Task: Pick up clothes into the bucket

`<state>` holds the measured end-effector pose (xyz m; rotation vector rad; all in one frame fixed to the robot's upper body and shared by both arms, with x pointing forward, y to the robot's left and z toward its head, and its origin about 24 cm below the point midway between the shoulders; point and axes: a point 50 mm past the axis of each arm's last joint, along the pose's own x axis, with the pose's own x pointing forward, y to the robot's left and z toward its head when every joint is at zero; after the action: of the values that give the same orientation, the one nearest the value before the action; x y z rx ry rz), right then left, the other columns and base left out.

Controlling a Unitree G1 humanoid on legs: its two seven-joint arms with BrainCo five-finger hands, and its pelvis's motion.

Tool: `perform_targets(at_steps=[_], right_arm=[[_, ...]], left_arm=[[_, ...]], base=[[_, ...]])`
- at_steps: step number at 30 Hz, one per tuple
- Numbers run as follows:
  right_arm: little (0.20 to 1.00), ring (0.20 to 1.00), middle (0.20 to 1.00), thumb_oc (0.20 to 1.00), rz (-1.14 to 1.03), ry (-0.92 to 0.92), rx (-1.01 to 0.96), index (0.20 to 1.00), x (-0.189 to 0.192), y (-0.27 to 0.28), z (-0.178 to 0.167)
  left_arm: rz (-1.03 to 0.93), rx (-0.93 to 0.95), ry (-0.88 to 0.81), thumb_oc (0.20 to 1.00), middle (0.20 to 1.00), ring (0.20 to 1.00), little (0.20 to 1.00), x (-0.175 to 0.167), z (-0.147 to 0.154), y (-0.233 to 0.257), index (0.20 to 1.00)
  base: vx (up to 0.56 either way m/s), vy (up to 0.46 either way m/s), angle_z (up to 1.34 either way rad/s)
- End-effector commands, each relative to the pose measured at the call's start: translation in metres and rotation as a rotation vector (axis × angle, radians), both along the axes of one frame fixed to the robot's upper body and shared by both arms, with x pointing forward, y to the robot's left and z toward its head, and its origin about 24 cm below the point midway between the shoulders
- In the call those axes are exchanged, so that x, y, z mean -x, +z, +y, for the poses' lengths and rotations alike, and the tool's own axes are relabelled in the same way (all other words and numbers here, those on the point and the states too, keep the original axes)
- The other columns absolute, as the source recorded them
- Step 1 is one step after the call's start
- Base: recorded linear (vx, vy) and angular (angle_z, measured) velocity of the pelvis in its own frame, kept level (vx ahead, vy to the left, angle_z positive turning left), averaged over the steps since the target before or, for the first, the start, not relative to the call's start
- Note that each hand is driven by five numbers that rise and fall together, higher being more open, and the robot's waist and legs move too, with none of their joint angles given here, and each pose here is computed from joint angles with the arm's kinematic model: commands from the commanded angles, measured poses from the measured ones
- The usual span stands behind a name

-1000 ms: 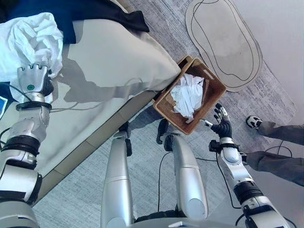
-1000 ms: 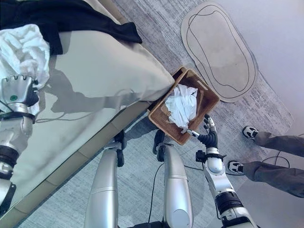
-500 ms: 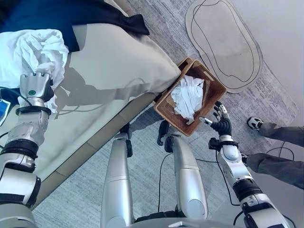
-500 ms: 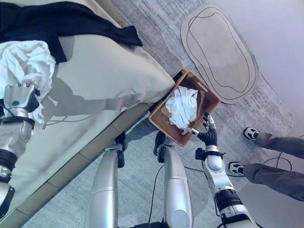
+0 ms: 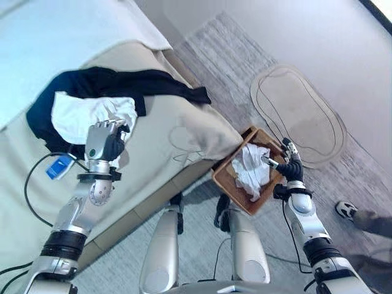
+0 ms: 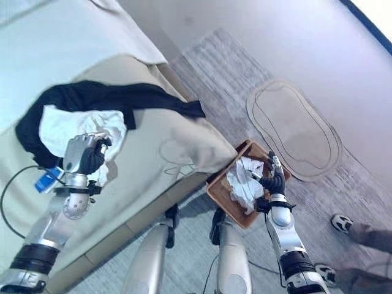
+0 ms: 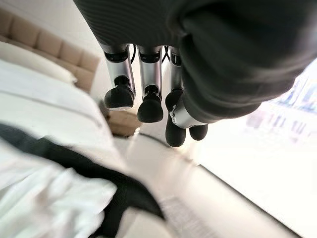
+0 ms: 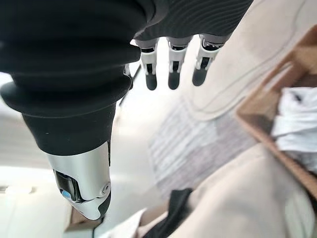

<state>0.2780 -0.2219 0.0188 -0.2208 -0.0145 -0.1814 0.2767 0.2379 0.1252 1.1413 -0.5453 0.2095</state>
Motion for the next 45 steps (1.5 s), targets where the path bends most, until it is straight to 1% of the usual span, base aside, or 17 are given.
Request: perform_targets(at_steps=[1,4,6,8,15,17,22,24,28,31,35,36,37,39,43,44,45], right_arm=[[1.0,1.0,1.0,1.0,-0.042,0.128,0.187,1.0,0.007,0.011,0.003],[1.0,1.0,1.0,1.0,-0.073,0.219,0.284,1.0,0.003,0.021,0.015],[1.0,1.0,1.0,1.0,-0.078,0.231,0.277,1.0,0.003,0.022,0.018],[1.0,1.0,1.0,1.0,-0.11,0.32,0.262,1.0,0.001,0.03,0.034],[1.0,1.0,1.0,1.0,-0.133,0.49,0.322,1.0,-0.006,0.037,0.066],[1.0,1.0,1.0,1.0,-0.125,0.513,0.343,1.0,-0.006,0.036,0.07],[1.0,1.0,1.0,1.0,-0.091,0.515,0.313,1.0,0.002,0.028,0.07],[1.0,1.0,1.0,1.0,-0.064,0.528,0.291,1.0,0.005,0.021,0.072],[1.0,1.0,1.0,1.0,-0.039,0.556,0.28,1.0,0.008,0.016,0.076],[1.0,1.0,1.0,1.0,-0.034,0.574,0.29,1.0,0.008,0.015,0.079],[1.0,1.0,1.0,1.0,-0.015,0.57,0.281,1.0,0.013,0.011,0.077],[1.0,1.0,1.0,1.0,-0.005,0.554,0.275,1.0,0.015,0.008,0.074],[1.0,1.0,1.0,1.0,-0.003,0.547,0.272,1.0,0.016,0.007,0.073],[1.0,1.0,1.0,1.0,0.003,0.518,0.264,1.0,0.019,0.006,0.066],[1.0,1.0,1.0,1.0,0.0,0.466,0.263,1.0,0.021,0.005,0.056],[1.0,1.0,1.0,1.0,0.0,0.466,0.263,1.0,0.021,0.005,0.056],[1.0,1.0,1.0,1.0,-0.011,0.446,0.262,1.0,0.021,0.007,0.052]], left_arm=[[-0.058,0.065,-0.201,0.2,0.2,0.2,0.2,0.009,-0.021,0.02,0.2],[-0.082,0.2,-0.36,0.2,0.2,0.2,0.2,0.019,-0.036,0.035,0.2],[-0.08,0.228,-0.378,0.2,0.2,0.2,0.2,0.019,-0.038,0.037,0.2],[-0.097,0.327,-0.516,0.2,0.2,0.2,0.2,0.026,-0.052,0.051,0.2],[-0.105,0.483,-0.736,0.2,0.2,0.2,0.2,0.027,-0.075,0.074,0.2],[-0.135,0.42,-0.7,0.2,0.2,0.2,0.2,0.026,-0.076,0.078,0.2],[-0.153,0.479,-0.738,0.2,0.2,0.2,0.2,0.027,-0.077,0.085,0.2],[-0.172,0.494,-0.812,0.2,0.2,0.2,0.2,0.028,-0.085,0.095,0.2],[-0.247,0.474,-0.873,0.2,0.2,0.2,0.2,0.024,-0.097,0.118,0.2],[-0.282,0.443,-0.869,0.2,0.2,0.2,0.2,0.02,-0.1,0.128,0.2],[-0.297,0.442,-0.795,0.2,0.2,0.2,0.2,0.015,-0.093,0.126,0.2],[-0.286,0.417,-0.675,0.934,0.934,0.934,0.934,0.01,-0.082,0.111,0.934],[-0.262,0.398,-0.605,1.0,1.0,1.0,1.0,0.007,-0.075,0.1,1.0],[-0.175,0.422,-0.448,1.0,1.0,1.0,1.0,0.004,-0.052,0.067,1.0],[-0.023,0.351,-0.092,1.0,1.0,1.0,1.0,0.002,-0.002,0.005,1.0],[-0.025,0.35,-0.091,1.0,1.0,1.0,1.0,0.002,-0.002,0.005,1.0],[0.026,0.313,0.047,1.0,1.0,1.0,1.0,0.005,0.019,-0.017,1.0]], base=[[0.05,-0.03,-0.05],[0.05,-0.045,-0.07],[0.03,-0.027,-0.09],[0.06,-0.065,-0.11],[0.07,-0.046,-0.13],[0.09,-0.054,-0.11],[0.08,-0.03,-0.04],[0.07,-0.014,0.01],[0.05,-0.018,0.03],[0.04,-0.02,0.08],[0.02,-0.004,0.05],[0.0,0.0,0.0],[0.0,0.0,0.0],[0.0,0.0,0.0],[-0.05,0.024,-0.06],[-0.11,0.038,-0.02],[-0.17,0.041,0.0]])
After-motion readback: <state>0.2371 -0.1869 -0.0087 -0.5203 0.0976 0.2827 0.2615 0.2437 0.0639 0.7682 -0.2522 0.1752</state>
